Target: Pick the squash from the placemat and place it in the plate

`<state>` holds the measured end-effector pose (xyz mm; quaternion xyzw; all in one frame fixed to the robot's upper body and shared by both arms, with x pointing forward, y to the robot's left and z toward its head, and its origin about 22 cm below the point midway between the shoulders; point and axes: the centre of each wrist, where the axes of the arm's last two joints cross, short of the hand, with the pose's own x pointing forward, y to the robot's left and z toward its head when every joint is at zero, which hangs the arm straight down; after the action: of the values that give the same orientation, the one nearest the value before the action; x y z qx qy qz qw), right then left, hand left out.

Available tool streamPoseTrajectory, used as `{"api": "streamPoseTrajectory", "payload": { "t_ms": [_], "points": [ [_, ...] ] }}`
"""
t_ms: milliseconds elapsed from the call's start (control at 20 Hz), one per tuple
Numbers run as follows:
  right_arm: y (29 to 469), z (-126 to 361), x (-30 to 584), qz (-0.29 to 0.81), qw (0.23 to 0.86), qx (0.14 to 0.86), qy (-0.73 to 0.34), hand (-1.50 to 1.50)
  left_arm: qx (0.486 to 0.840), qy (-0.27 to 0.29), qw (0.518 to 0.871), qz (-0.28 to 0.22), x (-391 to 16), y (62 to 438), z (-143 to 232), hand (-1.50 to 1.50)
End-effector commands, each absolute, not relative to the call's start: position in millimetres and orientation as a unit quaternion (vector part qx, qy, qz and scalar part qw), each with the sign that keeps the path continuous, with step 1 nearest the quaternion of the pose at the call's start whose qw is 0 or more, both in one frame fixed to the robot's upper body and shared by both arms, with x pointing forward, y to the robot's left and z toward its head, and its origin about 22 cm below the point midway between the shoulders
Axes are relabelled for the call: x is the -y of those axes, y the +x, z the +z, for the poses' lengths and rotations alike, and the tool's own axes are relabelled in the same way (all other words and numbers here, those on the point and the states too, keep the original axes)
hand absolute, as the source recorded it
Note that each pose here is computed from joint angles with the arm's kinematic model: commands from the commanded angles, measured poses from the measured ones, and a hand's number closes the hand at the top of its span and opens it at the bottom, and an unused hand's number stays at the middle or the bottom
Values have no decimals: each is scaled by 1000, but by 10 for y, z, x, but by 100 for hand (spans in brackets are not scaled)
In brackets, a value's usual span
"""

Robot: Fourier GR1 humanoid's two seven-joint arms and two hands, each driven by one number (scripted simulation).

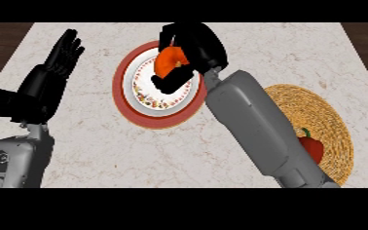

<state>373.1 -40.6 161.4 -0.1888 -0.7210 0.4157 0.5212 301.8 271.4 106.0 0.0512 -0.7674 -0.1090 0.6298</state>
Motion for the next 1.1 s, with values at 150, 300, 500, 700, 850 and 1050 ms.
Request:
{"api": "streamPoseTrajectory", "payload": {
  "t_ms": [150,300,500,700,850,1050],
  "points": [
    [3925,1194,138,429,521,699,-237,150,772,41,623,-118,-2626,3156,1270,0],
    [3971,1222,40,436,528,687,-243,150,773,34,621,-127,-2561,3180,1161,0],
    [4051,1078,157,401,583,671,-223,150,776,24,617,-132,-2519,3227,1050,0],
    [4065,969,186,393,607,660,-203,-150,772,21,622,-130,-2573,3189,1103,0],
    [4017,793,254,375,608,680,-164,-150,778,21,614,-129,-2561,3193,1093,0],
    [4073,972,211,318,597,723,-141,-150,775,8,616,-140,-2385,3198,1086,0]
  ]
}}
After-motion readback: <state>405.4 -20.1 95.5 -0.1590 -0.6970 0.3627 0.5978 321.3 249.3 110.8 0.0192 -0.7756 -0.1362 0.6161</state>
